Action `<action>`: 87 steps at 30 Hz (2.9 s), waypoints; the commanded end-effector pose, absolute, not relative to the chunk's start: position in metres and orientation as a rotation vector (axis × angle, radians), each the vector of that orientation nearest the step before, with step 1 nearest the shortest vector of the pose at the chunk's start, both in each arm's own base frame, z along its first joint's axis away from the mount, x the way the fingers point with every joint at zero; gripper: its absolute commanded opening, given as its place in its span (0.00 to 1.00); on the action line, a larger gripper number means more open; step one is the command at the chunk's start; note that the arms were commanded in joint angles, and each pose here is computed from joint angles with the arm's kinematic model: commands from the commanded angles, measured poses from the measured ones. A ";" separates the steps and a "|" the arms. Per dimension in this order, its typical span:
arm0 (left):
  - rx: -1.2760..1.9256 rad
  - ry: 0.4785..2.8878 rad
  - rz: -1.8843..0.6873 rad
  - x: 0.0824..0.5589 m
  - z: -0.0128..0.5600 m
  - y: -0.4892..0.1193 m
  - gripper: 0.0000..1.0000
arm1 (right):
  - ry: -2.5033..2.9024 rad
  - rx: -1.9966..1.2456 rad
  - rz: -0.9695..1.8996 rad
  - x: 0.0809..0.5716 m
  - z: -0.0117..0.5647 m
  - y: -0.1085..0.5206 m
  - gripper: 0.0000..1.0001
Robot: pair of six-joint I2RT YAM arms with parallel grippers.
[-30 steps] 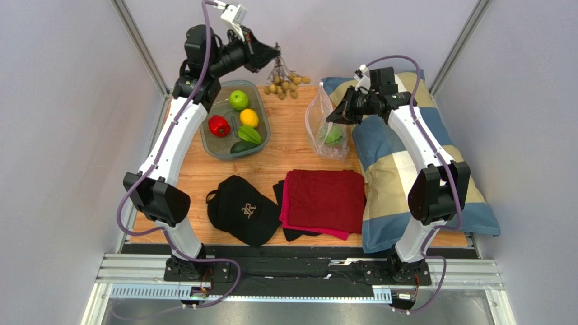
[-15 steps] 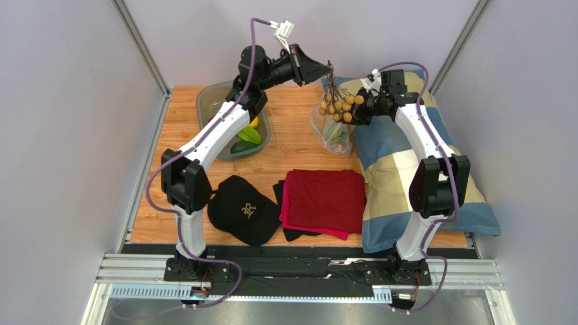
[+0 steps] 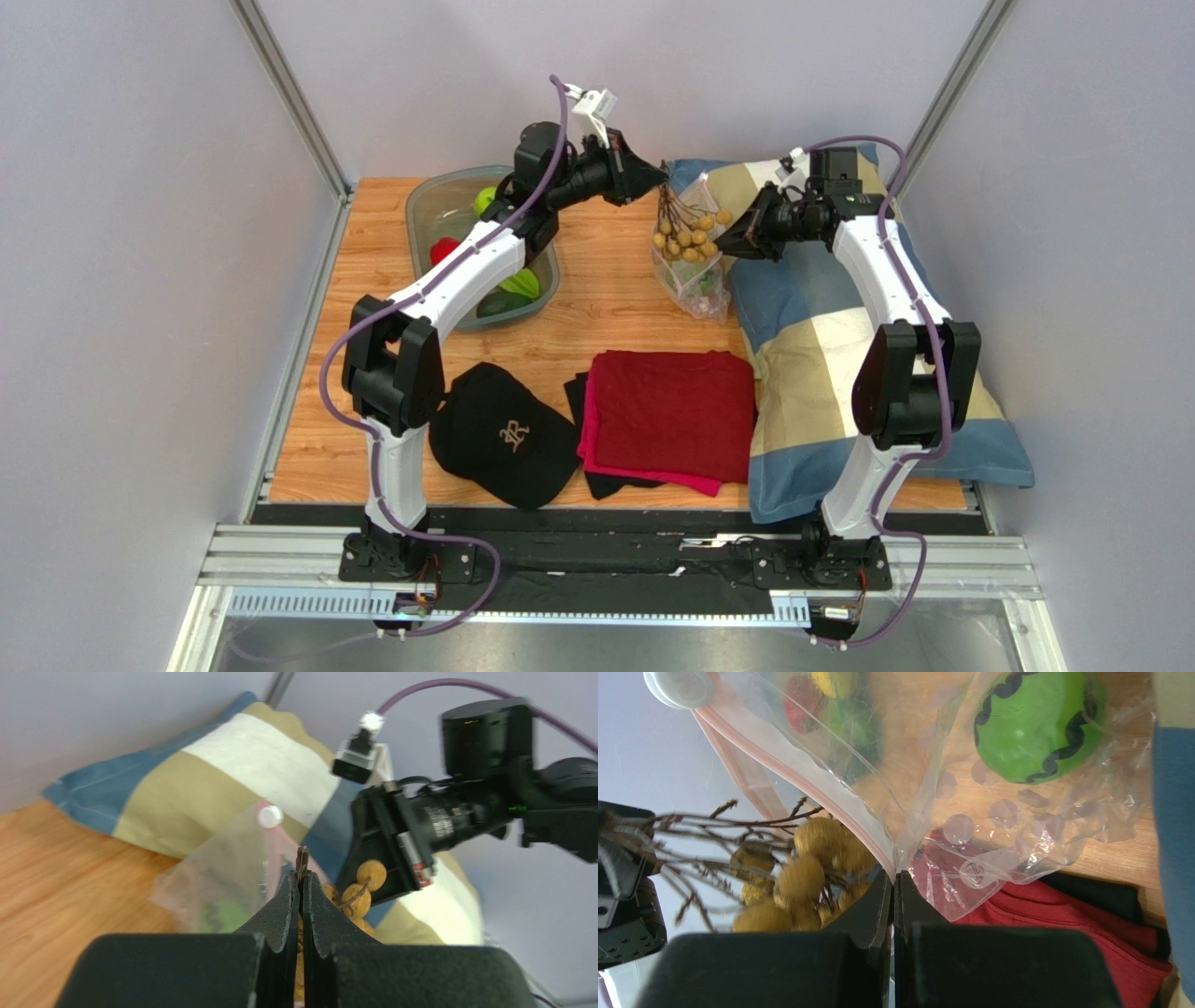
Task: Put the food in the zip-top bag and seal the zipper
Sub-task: Place the fake fruit in the zipper food storage bag, then adjust the zipper food storage bag at the center of the board.
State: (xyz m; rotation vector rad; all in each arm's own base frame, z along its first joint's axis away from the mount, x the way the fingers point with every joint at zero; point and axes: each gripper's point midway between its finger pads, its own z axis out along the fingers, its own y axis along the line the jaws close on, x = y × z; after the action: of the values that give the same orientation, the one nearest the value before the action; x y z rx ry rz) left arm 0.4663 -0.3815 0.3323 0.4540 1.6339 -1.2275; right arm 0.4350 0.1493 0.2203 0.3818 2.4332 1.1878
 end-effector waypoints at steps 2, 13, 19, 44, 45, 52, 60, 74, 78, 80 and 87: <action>0.514 1.572 -0.918 0.487 0.346 -0.353 0.00 | 2.376 0.352 1.219 0.435 0.241 0.145 0.00; 0.809 1.390 -0.624 0.458 0.366 -0.379 0.00 | 2.341 0.325 1.261 0.441 0.259 0.149 0.00; 0.992 1.381 -0.582 0.424 0.347 -0.413 0.02 | 2.299 0.293 1.327 0.443 0.277 0.157 0.00; 0.561 1.988 -1.002 0.415 0.284 -0.344 0.66 | 2.289 0.190 1.380 0.423 0.295 0.163 0.00; 0.561 1.978 -1.023 0.415 0.286 -0.346 0.66 | 2.287 0.186 1.377 0.422 0.295 0.162 0.00; 0.552 2.009 -1.072 0.412 0.277 -0.364 0.63 | 2.281 0.166 1.379 0.418 0.298 0.163 0.00; 0.484 2.122 -1.051 0.422 0.256 -0.366 0.24 | 2.243 0.126 1.393 0.406 0.311 0.166 0.00; 0.596 2.082 -1.062 0.372 0.347 -0.317 0.00 | 2.239 0.171 1.176 0.380 0.324 0.150 0.00; 0.563 2.130 -1.014 0.396 0.324 -0.314 0.00 | 2.310 0.173 1.130 0.390 0.294 0.146 0.00; 0.590 2.127 -0.999 0.402 0.318 -0.315 0.00 | 2.347 0.189 1.154 0.401 0.279 0.149 0.00; 0.508 2.196 -1.035 0.427 0.283 -0.300 0.02 | 2.369 0.166 1.231 0.417 0.260 0.169 0.00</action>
State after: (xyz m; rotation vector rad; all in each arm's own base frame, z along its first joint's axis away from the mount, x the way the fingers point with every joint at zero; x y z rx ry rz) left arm 0.4130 -0.3153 0.2901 0.5456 2.1860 -1.0337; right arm 0.4119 0.1603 0.2592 0.2139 2.3853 1.2210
